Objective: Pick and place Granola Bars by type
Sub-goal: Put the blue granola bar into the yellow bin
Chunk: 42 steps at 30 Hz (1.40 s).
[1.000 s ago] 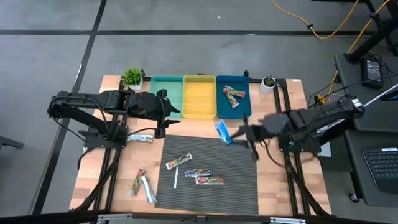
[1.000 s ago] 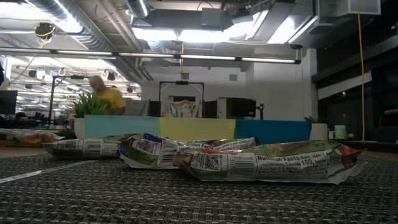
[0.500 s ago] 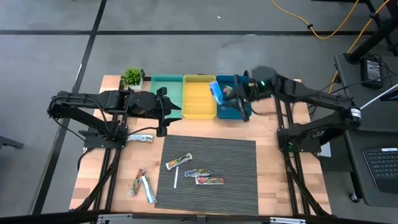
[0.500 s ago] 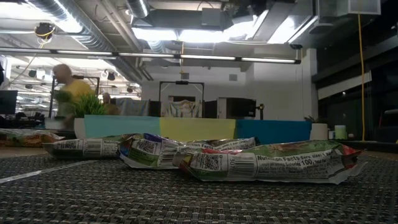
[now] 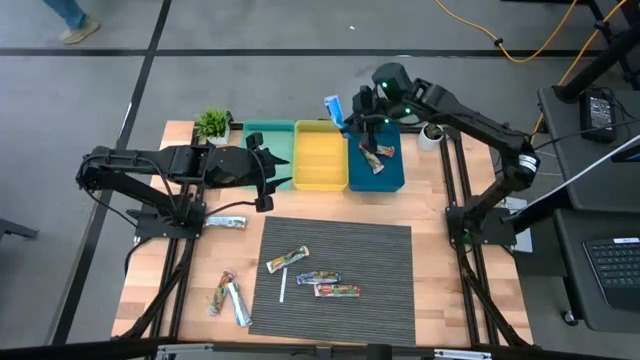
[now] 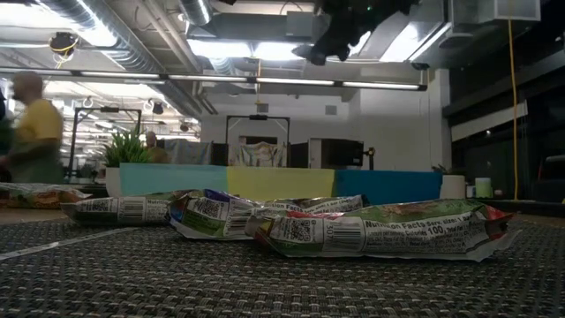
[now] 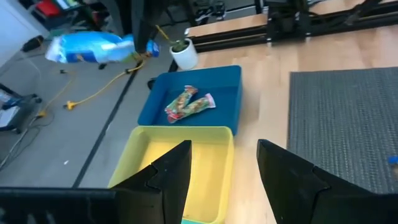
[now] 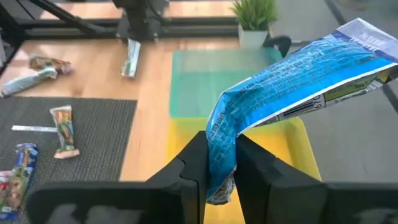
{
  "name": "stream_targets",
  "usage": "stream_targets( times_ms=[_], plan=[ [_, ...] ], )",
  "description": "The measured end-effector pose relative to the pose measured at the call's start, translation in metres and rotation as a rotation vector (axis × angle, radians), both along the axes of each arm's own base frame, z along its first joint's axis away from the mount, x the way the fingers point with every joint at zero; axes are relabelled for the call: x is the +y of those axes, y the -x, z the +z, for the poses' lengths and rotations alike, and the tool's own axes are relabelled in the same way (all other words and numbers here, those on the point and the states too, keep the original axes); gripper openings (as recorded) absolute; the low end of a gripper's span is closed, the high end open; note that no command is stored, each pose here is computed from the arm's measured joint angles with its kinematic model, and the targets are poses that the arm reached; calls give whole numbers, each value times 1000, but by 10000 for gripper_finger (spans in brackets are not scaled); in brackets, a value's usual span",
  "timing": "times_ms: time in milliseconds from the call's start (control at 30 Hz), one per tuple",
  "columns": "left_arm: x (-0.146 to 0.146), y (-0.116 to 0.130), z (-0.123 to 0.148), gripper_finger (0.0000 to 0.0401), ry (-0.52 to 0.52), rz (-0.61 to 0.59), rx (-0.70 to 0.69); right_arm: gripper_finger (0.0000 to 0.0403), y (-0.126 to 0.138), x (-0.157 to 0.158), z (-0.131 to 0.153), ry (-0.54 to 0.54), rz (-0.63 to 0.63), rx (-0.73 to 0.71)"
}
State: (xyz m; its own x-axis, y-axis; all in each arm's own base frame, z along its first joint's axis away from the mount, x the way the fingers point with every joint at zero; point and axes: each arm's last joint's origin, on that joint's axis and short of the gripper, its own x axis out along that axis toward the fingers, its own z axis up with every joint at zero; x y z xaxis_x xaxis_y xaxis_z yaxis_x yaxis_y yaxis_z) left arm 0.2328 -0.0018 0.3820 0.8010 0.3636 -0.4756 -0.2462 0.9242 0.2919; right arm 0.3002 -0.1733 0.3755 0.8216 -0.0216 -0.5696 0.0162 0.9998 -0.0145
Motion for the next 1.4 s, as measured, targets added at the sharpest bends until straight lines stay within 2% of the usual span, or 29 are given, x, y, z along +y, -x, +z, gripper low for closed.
stream_targets(
  times_ms=[233,500,733,1167,1400],
  plan=[
    [0,0,0,175,22,16,-11,66,-12,-21,-28,-39,-25,71],
    [0,0,0,175,34,24,-16,66,-42,-58,-98,-87,-33,192],
    [0,0,0,175,38,26,-18,66,-57,-71,-147,-114,-68,305],
    [0,0,0,175,38,26,-18,67,-58,-73,-154,-111,-71,325],
    [0,0,0,175,41,28,-19,67,-62,-75,-172,-134,-69,362]
  ],
)
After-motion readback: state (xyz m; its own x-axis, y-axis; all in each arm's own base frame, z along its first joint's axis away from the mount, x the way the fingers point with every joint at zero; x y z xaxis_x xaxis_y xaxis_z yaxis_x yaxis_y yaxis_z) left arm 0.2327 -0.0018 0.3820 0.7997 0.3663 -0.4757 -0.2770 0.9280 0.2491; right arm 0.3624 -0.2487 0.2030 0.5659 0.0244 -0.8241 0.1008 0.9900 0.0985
